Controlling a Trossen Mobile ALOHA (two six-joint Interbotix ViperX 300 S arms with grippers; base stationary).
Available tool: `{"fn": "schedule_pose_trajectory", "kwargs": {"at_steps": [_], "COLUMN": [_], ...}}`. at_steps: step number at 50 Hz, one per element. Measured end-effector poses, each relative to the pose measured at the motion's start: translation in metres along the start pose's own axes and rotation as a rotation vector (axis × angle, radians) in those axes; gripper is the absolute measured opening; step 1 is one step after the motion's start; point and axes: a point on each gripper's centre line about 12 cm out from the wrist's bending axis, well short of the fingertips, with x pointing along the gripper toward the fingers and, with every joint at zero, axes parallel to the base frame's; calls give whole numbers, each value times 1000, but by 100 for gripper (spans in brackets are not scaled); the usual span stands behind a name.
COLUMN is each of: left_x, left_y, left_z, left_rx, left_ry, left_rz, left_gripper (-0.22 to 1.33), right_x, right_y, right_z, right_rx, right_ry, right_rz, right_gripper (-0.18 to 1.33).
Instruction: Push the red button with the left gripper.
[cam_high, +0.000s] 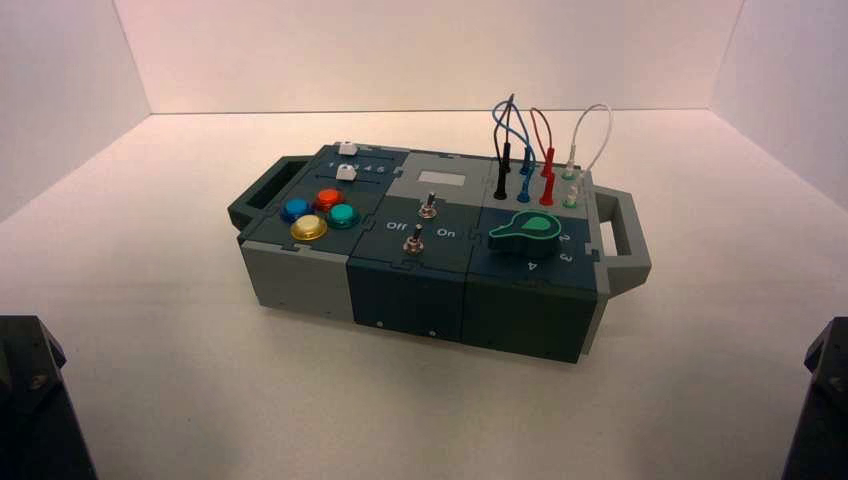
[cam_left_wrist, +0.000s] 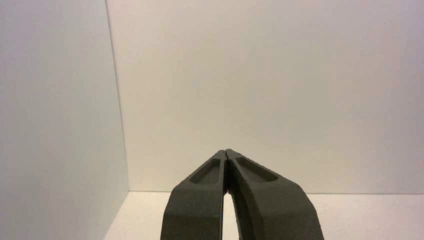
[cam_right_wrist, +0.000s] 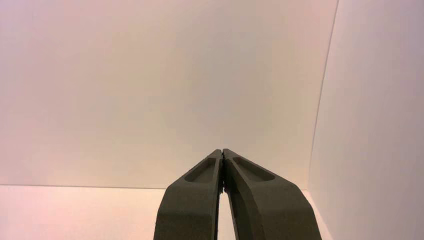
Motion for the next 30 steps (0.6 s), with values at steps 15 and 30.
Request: {"fn": "schedule_pose_trajectory", "kwargs": {"at_steps": [15,30], "left_x": [3,12], "left_y": [0,-20], "left_z": [-5,3], "left_rx": [-1,-16], "left_ry": [31,197], "left_rz": [0,-92], "left_gripper": [-17,-17], "right_x": [-1,1], "right_y": [0,19], "right_z": [1,6], "right_rx": [2,16], "right_ry": [-3,127], "right_rz": [2,97], "right_gripper": [-14,-14]}}
